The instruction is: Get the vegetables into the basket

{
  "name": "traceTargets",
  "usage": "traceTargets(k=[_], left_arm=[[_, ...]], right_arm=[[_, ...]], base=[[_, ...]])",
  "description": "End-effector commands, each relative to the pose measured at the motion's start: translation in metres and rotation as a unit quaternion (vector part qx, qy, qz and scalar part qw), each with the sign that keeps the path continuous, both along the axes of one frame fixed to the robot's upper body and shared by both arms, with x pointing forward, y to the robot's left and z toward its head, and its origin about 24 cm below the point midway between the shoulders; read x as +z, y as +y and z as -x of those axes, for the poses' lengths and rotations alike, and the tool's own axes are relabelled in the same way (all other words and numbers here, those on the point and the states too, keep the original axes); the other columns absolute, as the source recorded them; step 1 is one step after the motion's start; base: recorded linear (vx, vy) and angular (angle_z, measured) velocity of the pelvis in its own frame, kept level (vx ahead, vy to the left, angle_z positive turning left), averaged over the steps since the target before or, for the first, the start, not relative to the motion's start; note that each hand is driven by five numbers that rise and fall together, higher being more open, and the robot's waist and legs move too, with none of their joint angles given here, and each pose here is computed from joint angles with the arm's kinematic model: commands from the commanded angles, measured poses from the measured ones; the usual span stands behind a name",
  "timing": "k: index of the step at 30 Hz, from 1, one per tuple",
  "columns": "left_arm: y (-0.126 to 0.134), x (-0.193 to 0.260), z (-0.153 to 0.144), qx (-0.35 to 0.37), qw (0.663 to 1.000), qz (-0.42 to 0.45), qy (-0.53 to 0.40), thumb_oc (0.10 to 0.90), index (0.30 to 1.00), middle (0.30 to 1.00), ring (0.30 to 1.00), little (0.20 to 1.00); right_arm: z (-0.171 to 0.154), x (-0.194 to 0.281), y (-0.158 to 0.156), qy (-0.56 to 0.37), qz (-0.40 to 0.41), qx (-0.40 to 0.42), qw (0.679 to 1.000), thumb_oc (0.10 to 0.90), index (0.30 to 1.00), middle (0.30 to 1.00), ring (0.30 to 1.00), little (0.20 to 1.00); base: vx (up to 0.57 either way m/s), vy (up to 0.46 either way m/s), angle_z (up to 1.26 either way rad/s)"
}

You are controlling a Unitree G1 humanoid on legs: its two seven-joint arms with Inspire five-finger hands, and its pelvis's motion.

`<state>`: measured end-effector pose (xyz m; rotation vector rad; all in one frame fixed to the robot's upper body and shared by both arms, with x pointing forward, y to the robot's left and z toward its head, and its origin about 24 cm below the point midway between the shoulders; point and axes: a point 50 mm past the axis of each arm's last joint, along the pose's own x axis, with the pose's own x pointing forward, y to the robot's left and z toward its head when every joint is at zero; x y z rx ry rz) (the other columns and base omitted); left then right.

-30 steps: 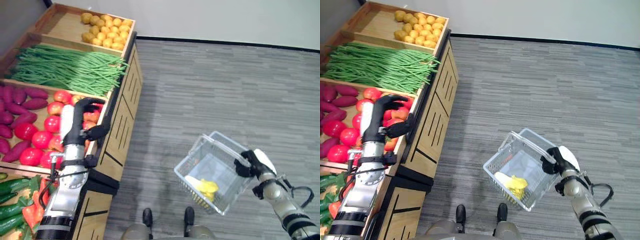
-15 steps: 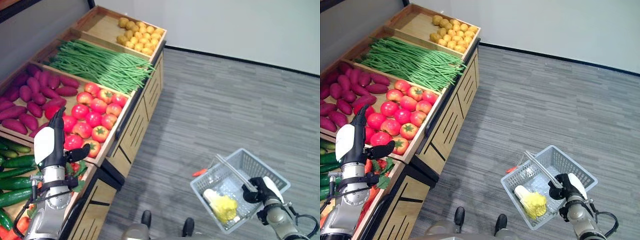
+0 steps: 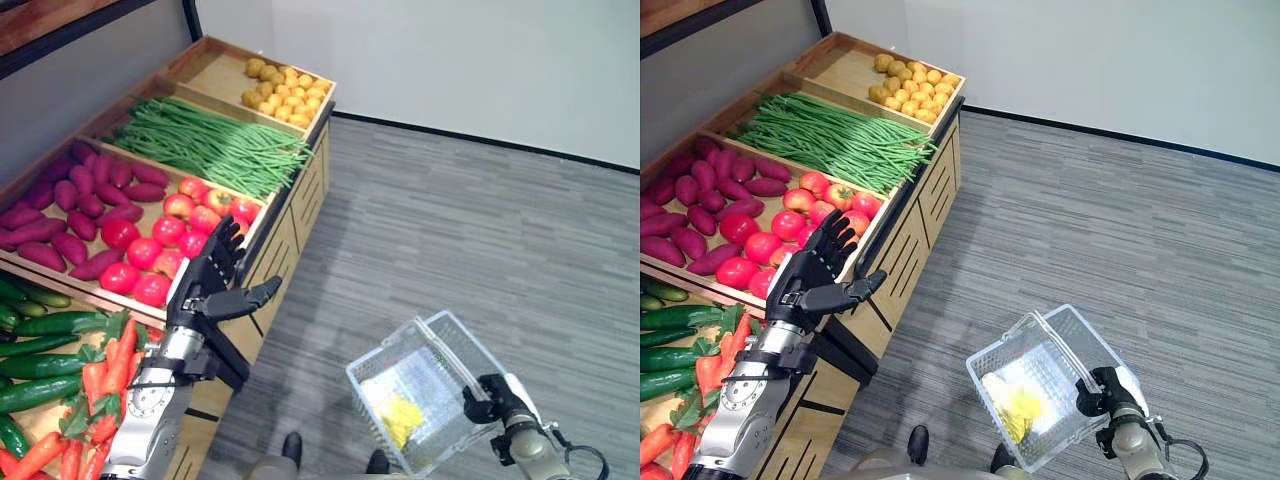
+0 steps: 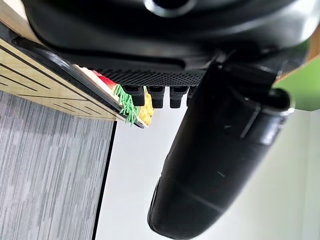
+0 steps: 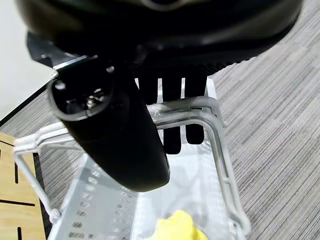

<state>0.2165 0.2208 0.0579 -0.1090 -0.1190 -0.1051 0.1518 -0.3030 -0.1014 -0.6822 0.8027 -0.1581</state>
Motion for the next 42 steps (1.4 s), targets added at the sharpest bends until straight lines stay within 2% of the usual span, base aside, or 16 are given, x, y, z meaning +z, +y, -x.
traceTargets(k=[1,8,12,16,22,28,32,38,42], left_arm=[[-0.004,0.041,-0.006,-0.033,0.994,-0.006,-0.103,0.9,1.0,1.0,1.0,1.0],[-0.008,0.061,-0.008,-0.061,0.988,-0.011,-0.139,0.9,1.0,1.0,1.0,1.0],[-0.015,0.075,-0.012,-0.079,0.982,-0.004,-0.169,0.9,1.0,1.0,1.0,1.0],[-0.021,0.079,-0.014,-0.098,0.979,0.001,-0.181,0.9,1.0,1.0,1.0,1.0],[-0.024,0.087,-0.014,-0.105,0.975,-0.024,-0.194,0.9,1.0,1.0,1.0,1.0],[-0.019,0.084,-0.011,-0.101,0.978,-0.045,-0.18,0.9,1.0,1.0,1.0,1.0],[-0.017,0.091,-0.01,-0.097,0.975,-0.058,-0.192,0.9,1.0,1.0,1.0,1.0],[-0.017,0.099,-0.012,-0.092,0.972,-0.065,-0.209,0.9,1.0,1.0,1.0,1.0],[-0.019,0.102,-0.017,-0.095,0.968,-0.056,-0.225,0.9,1.0,1.0,1.0,1.0]], right_arm=[[-0.048,0.042,-0.016,-0.112,0.039,0.029,0.993,0.4,0.3,0.3,0.3,0.3],[-0.056,0.045,-0.014,-0.123,0.04,0.029,0.991,0.4,0.3,0.3,0.3,0.3],[-0.053,0.048,-0.026,-0.136,0.04,-0.015,0.99,0.4,0.3,0.3,0.3,0.3],[-0.03,0.042,-0.043,-0.119,0.046,-0.074,0.989,0.4,0.3,0.3,0.3,0.3],[-0.011,0.034,-0.052,-0.099,0.047,-0.12,0.987,0.4,0.3,0.3,0.3,0.3],[-0.014,0.029,-0.044,-0.098,0.036,-0.128,0.986,0.4,0.3,0.3,0.3,0.3],[-0.019,0.021,-0.03,-0.09,0.017,-0.123,0.988,0.4,0.3,0.3,0.3,0.3],[-0.022,0.018,-0.025,-0.081,0.011,-0.12,0.989,0.4,0.3,0.3,0.3,0.3],[-0.012,0.012,-0.026,-0.067,-0.002,-0.132,0.989,0.4,0.3,0.3,0.3,0.3]], base=[[-0.03,-0.014,0.02],[-0.13,-0.173,0.14],[-0.16,-0.145,0.87],[-0.13,-0.132,1.26],[-0.06,0.04,1.24],[-0.01,0.185,0.51],[-0.01,0.204,0.03],[0.02,0.136,0.17],[0.07,-0.142,0.52]])
